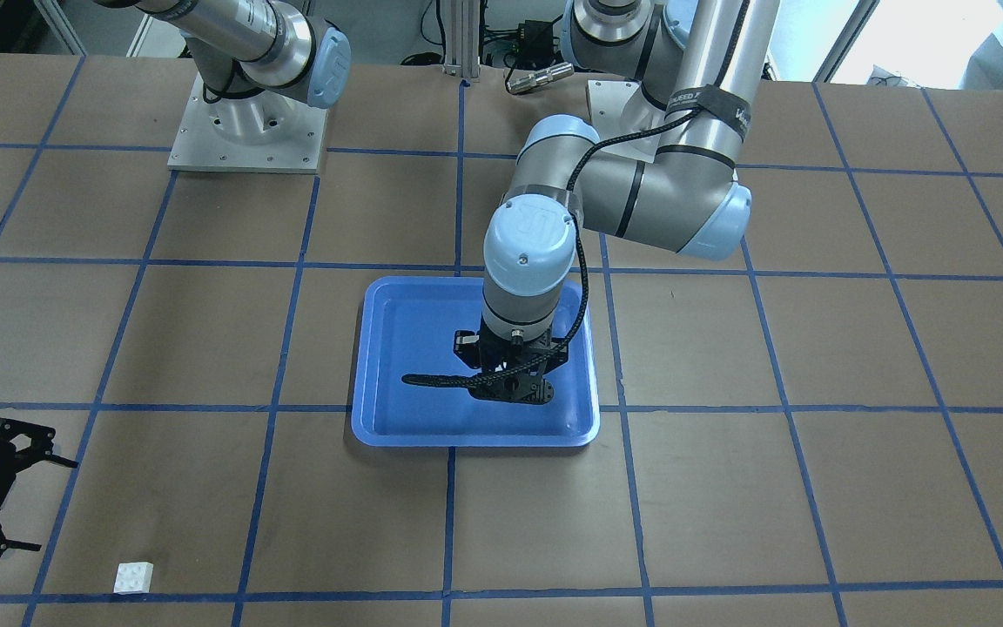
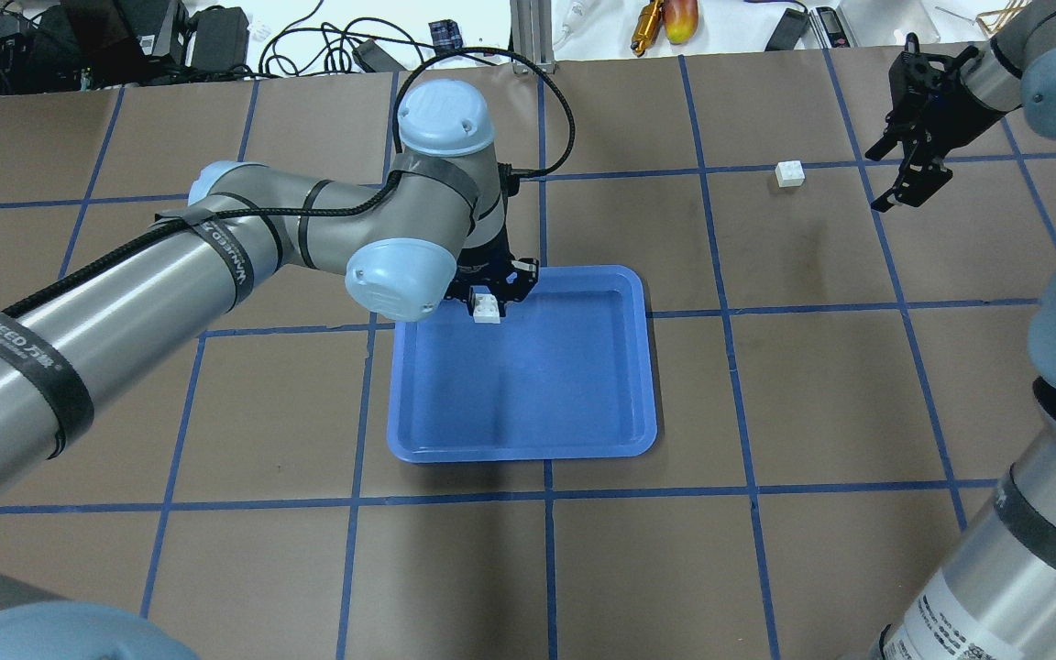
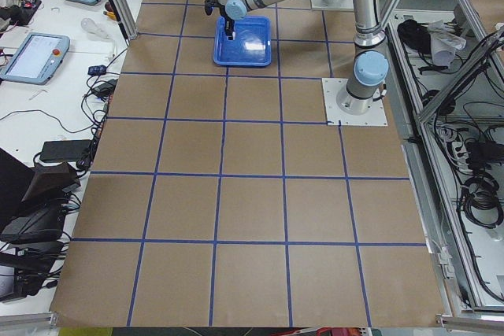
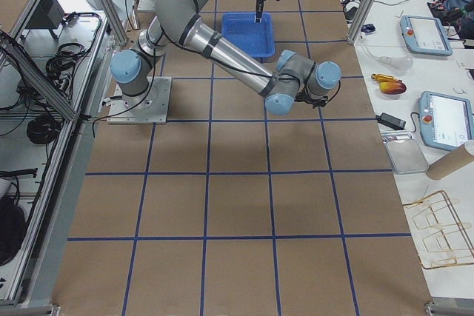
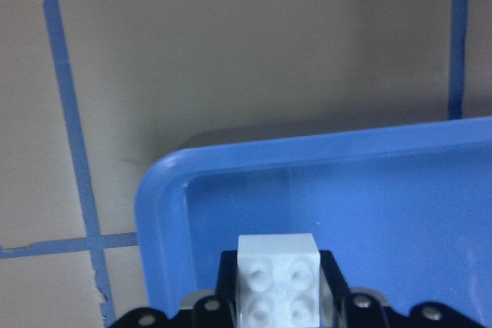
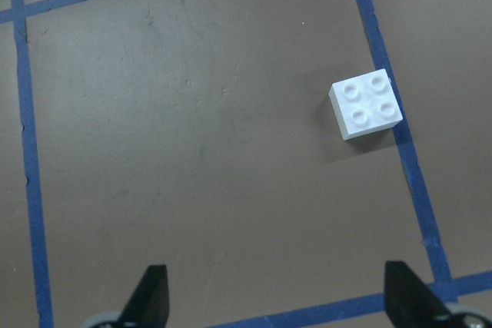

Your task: Assemble white blocks and place on blue tray

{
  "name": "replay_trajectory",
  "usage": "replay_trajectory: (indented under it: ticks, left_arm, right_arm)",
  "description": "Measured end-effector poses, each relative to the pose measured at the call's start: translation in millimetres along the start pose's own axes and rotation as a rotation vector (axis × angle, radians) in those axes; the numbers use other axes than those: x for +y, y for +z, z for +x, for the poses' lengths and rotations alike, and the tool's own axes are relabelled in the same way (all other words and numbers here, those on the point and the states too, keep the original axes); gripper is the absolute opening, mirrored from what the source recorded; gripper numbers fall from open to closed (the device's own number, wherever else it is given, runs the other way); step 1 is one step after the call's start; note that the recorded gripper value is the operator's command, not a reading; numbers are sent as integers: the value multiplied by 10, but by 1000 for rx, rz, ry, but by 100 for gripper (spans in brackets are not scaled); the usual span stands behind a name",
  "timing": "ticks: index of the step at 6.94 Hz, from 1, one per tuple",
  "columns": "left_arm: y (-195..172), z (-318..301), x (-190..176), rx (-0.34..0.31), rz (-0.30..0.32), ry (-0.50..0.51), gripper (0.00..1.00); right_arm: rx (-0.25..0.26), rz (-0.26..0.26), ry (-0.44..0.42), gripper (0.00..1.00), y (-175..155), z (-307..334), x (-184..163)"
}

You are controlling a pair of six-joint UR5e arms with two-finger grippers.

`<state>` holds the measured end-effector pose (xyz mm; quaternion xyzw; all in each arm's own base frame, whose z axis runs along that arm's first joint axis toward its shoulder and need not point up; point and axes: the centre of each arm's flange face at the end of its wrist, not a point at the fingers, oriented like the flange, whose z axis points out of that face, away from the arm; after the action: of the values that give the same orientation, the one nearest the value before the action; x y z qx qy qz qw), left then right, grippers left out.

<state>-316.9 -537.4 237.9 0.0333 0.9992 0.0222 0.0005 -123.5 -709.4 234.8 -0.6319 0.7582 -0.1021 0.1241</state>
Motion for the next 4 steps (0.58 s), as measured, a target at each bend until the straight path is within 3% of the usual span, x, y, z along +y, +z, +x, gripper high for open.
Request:
replay_trajectory:
  ticks: [2,4]
  left_arm:
    - [234,128,168,-4,-8,-28,23]
    - [497,110,327,9,15,-60,24]
  right_arm:
    - [-7,2,-98,97,148,146,-109]
    - [-3,39,-176,96,282,348,-85]
